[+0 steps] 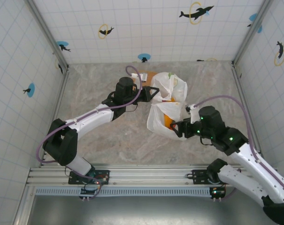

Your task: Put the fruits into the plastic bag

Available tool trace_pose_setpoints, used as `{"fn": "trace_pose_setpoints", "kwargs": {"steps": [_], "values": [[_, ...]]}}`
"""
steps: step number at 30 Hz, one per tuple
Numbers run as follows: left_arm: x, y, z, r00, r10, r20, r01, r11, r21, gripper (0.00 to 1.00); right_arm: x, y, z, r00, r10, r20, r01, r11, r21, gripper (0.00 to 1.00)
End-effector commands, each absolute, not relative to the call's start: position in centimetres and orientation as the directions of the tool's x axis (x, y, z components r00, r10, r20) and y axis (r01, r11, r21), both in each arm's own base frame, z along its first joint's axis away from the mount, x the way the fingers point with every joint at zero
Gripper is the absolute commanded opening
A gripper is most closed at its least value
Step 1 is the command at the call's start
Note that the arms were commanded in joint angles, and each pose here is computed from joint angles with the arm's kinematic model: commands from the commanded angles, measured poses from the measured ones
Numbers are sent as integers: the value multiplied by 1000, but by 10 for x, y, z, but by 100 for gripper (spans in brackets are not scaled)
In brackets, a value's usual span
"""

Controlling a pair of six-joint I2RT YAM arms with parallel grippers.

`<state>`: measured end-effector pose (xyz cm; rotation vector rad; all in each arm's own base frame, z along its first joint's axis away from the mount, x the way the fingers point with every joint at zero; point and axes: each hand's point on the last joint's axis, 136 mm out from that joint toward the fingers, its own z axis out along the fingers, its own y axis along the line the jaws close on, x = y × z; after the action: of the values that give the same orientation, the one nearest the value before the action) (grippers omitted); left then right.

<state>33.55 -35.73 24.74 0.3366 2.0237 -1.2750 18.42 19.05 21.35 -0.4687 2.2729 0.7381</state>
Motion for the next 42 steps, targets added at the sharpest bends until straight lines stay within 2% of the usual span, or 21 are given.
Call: {"fn": "trace_pose_setpoints", "kwargs": {"steps": [1, 6, 13, 20, 24, 25, 28, 29, 31, 38, 42], "values": [[337, -353, 261, -693, -173, -700, 562, 479, -675, 0, 196, 188, 202, -656, -157, -738, -486, 837, 254, 82], [338, -354, 261, -689, -168, -705, 567, 480, -670, 0, 211, 193, 189, -656, -167, -736, -444, 874, 197, 72], [338, -354, 262, -685, -160, -711, 574, 483, -661, 0, 224, 207, 200, -622, -119, -774, -457, 858, 235, 65], [338, -355, 265, -680, -160, -716, 583, 475, -659, 0, 235, 202, 199, -654, -27, -756, -424, 841, 337, 51], [338, -355, 265, -679, -159, -717, 583, 477, -658, 0, 241, 200, 189, -673, -39, -739, -401, 858, 320, 45], [338, -356, 266, -680, -158, -716, 583, 476, -658, 0, 242, 198, 185, -678, -49, -733, -391, 869, 303, 42], [338, -356, 269, -678, -158, -718, 585, 475, -657, 0, 251, 184, 186, -672, -69, -737, -338, 914, 223, 21], [338, -356, 270, -676, -160, -719, 586, 474, -657, 0, 254, 179, 193, -660, -68, -748, -325, 924, 202, 11], [339, -356, 274, -676, -161, -719, 588, 471, -657, 0, 258, 174, 216, -627, -51, -778, -317, 928, 195, 0], [344, -372, 316, -656, -165, -737, 637, 403, -657, 0, 255, 187, 319, -498, 12, -867, -431, 865, 259, 0], [351, -378, 341, -627, -168, -761, 666, 391, -635, 0, 252, 188, 359, -440, 33, -897, -470, 843, 261, 0]]}}
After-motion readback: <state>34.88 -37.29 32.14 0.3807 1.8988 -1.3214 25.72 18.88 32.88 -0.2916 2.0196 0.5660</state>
